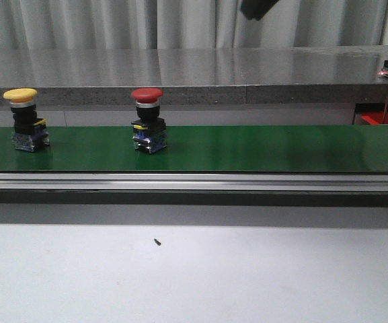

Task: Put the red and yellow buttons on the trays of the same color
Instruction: 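Lower the right gripper over the red button riding the belt, then grasp the red button with the right gripper and lift it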

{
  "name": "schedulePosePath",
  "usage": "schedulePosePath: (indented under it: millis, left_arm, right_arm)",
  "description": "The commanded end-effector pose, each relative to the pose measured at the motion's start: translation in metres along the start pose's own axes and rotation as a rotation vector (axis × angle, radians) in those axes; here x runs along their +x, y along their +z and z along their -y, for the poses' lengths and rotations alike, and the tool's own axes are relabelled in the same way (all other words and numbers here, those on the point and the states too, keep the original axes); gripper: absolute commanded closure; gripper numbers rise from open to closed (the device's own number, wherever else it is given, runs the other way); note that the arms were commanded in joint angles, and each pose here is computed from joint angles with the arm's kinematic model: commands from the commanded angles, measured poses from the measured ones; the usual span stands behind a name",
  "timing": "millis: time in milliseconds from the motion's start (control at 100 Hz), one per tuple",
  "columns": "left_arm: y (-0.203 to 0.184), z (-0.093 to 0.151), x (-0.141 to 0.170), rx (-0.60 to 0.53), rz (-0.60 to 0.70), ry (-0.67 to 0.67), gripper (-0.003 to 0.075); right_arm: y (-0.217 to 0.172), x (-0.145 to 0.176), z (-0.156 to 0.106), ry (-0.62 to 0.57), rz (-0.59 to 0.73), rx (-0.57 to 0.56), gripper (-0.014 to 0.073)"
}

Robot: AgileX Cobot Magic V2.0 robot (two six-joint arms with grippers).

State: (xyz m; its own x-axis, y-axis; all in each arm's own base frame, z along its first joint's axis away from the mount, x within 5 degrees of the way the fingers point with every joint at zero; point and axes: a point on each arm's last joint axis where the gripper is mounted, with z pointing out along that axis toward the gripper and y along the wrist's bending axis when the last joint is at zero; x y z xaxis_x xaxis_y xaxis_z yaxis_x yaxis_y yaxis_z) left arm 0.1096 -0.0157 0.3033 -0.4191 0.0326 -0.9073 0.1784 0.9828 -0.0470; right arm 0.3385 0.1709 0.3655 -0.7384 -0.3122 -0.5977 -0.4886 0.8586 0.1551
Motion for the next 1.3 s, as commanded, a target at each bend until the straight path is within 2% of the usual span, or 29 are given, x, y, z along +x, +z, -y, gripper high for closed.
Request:
schedulePosePath:
  millis: [0, 70, 120, 180, 370, 690, 920, 1140, 1210, 1290]
  left_arm:
    - [-0.004, 0.000, -0.014, -0.007, 0.093, -0.013, 0.0740]
    - [-0.004, 0.000, -0.014, -0.007, 0.093, -0.013, 0.0740]
    - [-0.004, 0.000, -0.014, -0.007, 0.093, -0.013, 0.0740]
    - [-0.004, 0.000, -0.014, -0.007, 0.093, -0.013, 0.0740]
    - [-0.004, 0.000, -0.014, -0.007, 0.093, -0.013, 0.0740]
    - [-0.004, 0.000, -0.014, -0.007, 0.093, -0.013, 0.0740]
    - [-0.004, 0.000, -0.014, -0.007, 0.093, -0.013, 0.0740]
    - [-0.004, 0.000, -0.014, -0.007, 0.093, -0.013, 0.0740]
    - [-0.004, 0.000, -0.014, -0.007, 0.093, -0.013, 0.0740]
    - [-0.004, 0.000, -0.014, -0.007, 0.093, -0.013, 0.0740]
  right_arm:
    - [-0.015, -0.018, -0.017, -0.053, 0.080, -0.031, 0.0226]
    - [-0.007, -0.022, -0.026, -0.075, 0.066, -0.049, 0.0090]
    - [-0.001, -0.025, -0.033, -0.089, 0.064, -0.061, 0.0037]
    - [0.006, -0.026, -0.042, -0.106, 0.057, -0.074, 0.0015]
    - [0.028, -0.026, -0.054, -0.147, 0.027, -0.072, 0.0015]
    - [0.065, -0.023, -0.047, -0.176, -0.027, -0.016, 0.0015]
    - [0.077, -0.027, -0.045, -0.178, 0.020, -0.008, 0.0015]
    - [0.090, -0.022, -0.041, -0.194, -0.032, 0.019, 0.0017]
    - [0.092, -0.020, -0.040, -0.194, -0.044, 0.020, 0.0041]
    - [0.093, -0.020, -0.040, -0.193, -0.048, 0.021, 0.0127]
